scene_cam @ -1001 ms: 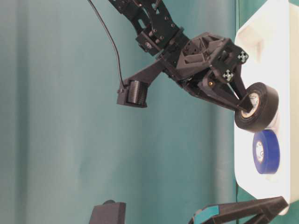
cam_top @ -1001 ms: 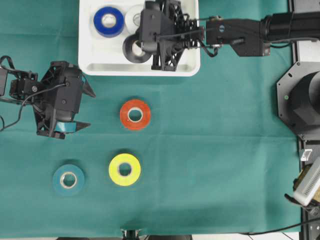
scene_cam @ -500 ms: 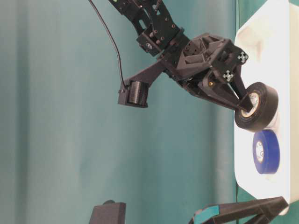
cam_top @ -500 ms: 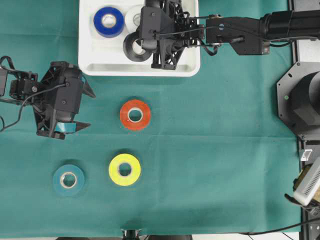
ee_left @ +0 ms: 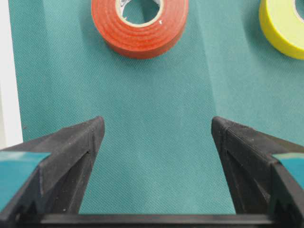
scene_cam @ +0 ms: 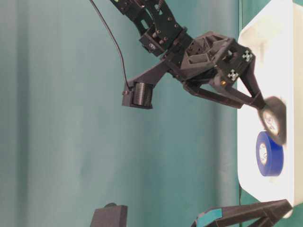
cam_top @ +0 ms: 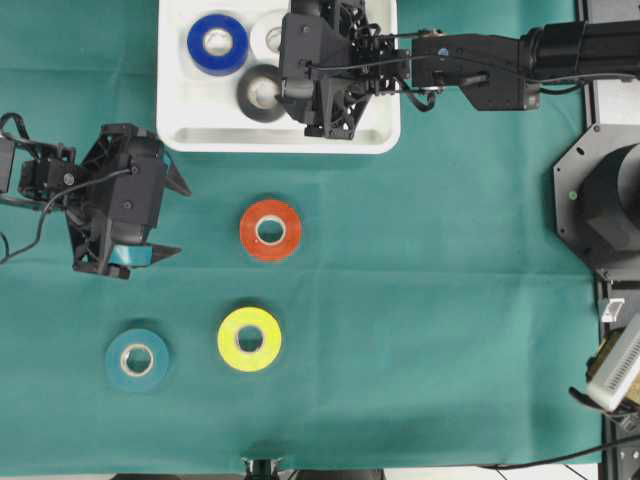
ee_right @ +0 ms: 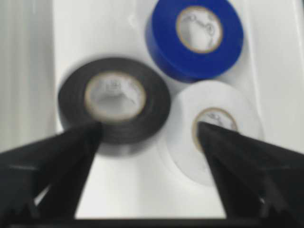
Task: Put the tape alternately from left to right into the white case.
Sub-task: 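Lower the black roll into the tray and open the right gripper, then raise the right gripper and move it back right of the tray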
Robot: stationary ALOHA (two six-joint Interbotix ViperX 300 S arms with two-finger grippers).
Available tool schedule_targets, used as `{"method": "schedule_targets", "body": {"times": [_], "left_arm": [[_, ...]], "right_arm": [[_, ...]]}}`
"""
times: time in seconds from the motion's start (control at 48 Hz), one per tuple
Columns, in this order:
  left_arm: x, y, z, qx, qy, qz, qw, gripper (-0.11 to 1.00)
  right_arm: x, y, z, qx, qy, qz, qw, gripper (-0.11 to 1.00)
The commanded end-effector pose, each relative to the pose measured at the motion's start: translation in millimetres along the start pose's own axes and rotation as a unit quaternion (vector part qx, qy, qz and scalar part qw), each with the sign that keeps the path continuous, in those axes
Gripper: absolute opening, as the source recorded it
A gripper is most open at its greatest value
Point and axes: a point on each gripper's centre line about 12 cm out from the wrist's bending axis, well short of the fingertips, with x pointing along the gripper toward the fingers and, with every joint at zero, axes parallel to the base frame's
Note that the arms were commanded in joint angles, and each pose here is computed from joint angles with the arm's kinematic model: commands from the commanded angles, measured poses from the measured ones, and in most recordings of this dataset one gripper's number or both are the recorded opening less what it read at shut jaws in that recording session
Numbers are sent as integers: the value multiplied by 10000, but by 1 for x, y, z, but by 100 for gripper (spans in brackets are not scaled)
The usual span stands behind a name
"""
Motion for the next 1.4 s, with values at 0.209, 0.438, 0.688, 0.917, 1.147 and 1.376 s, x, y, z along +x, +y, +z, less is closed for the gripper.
{"method": "schedule_targets", "body": {"times": [0.209, 0.438, 0.688, 0.917, 1.147, 1.376], "left_arm": [[-3, 0, 7, -10, -130, 5, 9999, 100], [-3, 0, 7, -4, -131, 0, 9999, 100], [-3, 0, 7, -4, -123, -1, 9999, 100], [-3, 0, 7, -4, -131, 0, 9999, 100], [-3, 0, 8, -4, -146, 1, 9999, 100], [-3, 0, 9, -4, -154, 2, 9999, 100]], "right_arm": [[-5, -2, 7, 18, -84, -38, 10000, 80], [-5, -2, 6, 25, -69, -36, 10000, 80], [-11, 4, 7, -18, -118, 13, 9999, 80], [-32, 25, 6, -200, -241, 208, 9993, 80], [-56, 56, -2, -478, -365, 516, 9969, 80], [-72, 78, -13, -701, -389, 761, 9939, 80]]}}
